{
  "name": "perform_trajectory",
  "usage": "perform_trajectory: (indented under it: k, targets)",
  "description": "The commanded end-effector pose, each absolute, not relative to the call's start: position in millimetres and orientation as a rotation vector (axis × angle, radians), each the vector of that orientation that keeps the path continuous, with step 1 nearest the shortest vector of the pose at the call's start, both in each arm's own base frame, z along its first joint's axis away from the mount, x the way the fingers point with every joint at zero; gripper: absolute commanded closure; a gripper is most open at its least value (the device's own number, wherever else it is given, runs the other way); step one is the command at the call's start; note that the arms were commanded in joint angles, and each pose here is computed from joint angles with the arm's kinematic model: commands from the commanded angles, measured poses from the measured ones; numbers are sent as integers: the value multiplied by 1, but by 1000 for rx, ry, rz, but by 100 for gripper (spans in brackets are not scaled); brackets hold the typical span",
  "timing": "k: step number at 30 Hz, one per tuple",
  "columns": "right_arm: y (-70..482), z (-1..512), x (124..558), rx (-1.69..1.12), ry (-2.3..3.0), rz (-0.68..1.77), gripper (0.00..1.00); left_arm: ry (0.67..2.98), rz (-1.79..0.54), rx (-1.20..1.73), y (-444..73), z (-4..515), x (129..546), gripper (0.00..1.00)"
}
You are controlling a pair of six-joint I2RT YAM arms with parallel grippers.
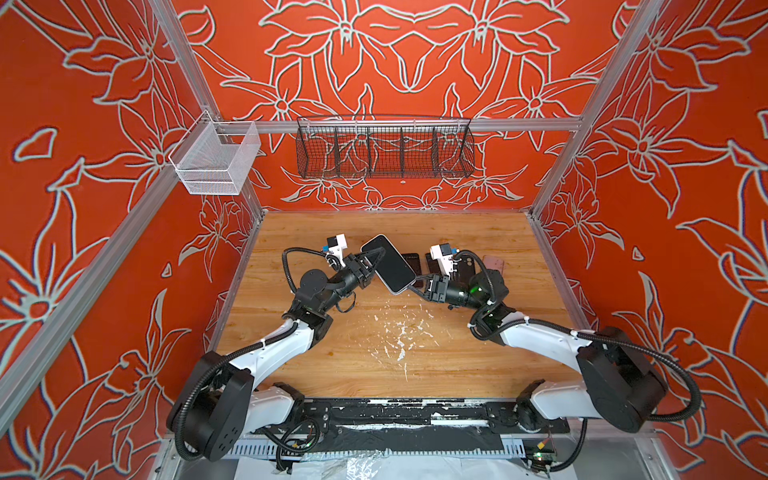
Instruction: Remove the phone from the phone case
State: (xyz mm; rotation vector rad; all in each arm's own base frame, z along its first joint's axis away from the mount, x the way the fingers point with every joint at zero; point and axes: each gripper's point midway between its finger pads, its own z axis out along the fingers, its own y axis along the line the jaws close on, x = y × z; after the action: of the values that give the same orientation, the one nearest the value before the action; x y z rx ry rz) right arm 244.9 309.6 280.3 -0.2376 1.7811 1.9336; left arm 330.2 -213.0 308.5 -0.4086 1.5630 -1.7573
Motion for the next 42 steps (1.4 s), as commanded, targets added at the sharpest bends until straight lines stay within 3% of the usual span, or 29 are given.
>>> perform_trajectory:
  k: [1,9,22,28,35,42]
  targets:
    - [301,324,232,-307,1599,1957,96,1574,-1701,-380,-213,305,335,86]
    - [296,328,234,-241,1576,1951,99,1584,-1673,-372,-212,303,336,51]
    - [293,317,245,-160,1587,1903,100,1590,-1693,-382,-213,305,335,27]
    - [294,313,253,-138,1584,1884,100,1659,-1663,-440,-209,300,329,3]
    - [298,313,263,-131,1571,1885,100,1732,-1513,-516,-189,301,316,3]
    - [304,306,274,-134,1577,1853,100,1858,-1529,-614,-186,294,296,2]
